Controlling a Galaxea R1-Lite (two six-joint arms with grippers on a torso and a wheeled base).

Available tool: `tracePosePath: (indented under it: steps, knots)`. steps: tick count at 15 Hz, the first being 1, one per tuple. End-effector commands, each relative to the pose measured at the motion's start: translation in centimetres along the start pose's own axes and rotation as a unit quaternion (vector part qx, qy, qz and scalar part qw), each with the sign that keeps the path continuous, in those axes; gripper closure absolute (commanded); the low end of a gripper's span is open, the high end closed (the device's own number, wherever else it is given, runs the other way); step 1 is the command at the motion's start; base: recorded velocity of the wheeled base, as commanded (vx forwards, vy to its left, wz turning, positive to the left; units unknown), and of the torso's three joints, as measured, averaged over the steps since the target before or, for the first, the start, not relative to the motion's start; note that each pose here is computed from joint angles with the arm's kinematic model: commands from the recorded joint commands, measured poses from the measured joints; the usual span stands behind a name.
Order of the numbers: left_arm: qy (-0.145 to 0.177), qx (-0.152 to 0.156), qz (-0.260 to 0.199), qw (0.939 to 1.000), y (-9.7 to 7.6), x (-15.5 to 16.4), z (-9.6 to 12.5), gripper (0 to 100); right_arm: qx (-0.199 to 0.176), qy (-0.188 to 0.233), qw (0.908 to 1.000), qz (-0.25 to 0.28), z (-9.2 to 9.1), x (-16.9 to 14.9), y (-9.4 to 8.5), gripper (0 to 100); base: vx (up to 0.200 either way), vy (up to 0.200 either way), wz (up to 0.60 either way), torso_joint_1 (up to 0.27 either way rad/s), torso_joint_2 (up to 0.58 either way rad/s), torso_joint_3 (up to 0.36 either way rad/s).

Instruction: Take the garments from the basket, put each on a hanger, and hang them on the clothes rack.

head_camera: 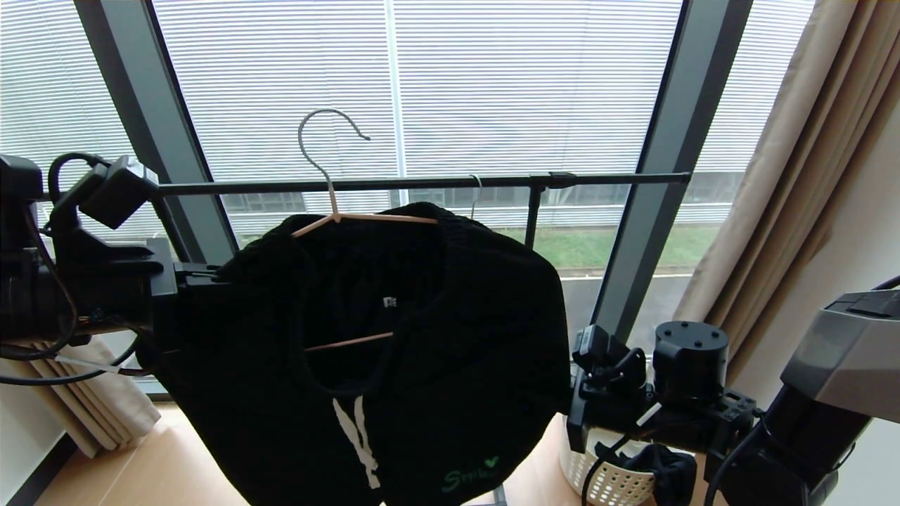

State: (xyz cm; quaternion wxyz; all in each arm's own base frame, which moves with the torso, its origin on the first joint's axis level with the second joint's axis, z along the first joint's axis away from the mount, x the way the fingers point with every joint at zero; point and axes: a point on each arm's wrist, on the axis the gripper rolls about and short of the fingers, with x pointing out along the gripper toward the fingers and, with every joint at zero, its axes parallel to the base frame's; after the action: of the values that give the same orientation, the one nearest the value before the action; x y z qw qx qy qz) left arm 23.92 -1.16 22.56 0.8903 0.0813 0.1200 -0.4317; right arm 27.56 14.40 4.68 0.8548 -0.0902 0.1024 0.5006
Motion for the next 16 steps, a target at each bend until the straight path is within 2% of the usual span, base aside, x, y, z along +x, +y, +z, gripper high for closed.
tracePosePath:
  steps: [1, 4, 7, 14, 16]
  knots:
    - [-0.003, 0.000, 0.017, 0.9999, 0.3, -0.7, 0.0, 100, 0.000, -0.006, 0.9998, -0.021, 0.1, -0.5, -1.2, 100, 0.000, 0.000, 0.00, 0.000, 0.00, 0.000]
    - [-0.004, -0.004, 0.038, 0.9993, 0.8, -1.7, -0.1, 100, 0.001, -0.009, 0.9993, -0.036, 0.2, -0.9, -2.1, 100, 0.000, 0.000, 0.00, 0.000, 0.00, 0.000]
    - [-0.011, -0.007, 0.038, 0.9992, 1.1, -2.4, -0.2, 100, 0.002, -0.010, 0.9991, -0.041, 0.1, -0.9, -2.4, 100, 0.000, 0.000, 0.00, 0.000, 0.00, 0.000]
    - [-0.011, -0.007, 0.038, 0.9992, 1.1, -2.4, -0.2, 100, 0.006, -0.003, 0.9992, -0.039, 0.1, -1.0, -2.4, 100, 0.000, 0.000, 0.00, 0.000, 0.00, 0.000]
    - [-0.010, -0.009, 0.043, 0.9990, 1.3, -2.5, -0.4, 100, 0.013, 0.008, 0.9993, -0.035, 0.6, -1.4, -2.1, 100, 0.000, 0.000, 0.00, 0.000, 0.00, 0.000]
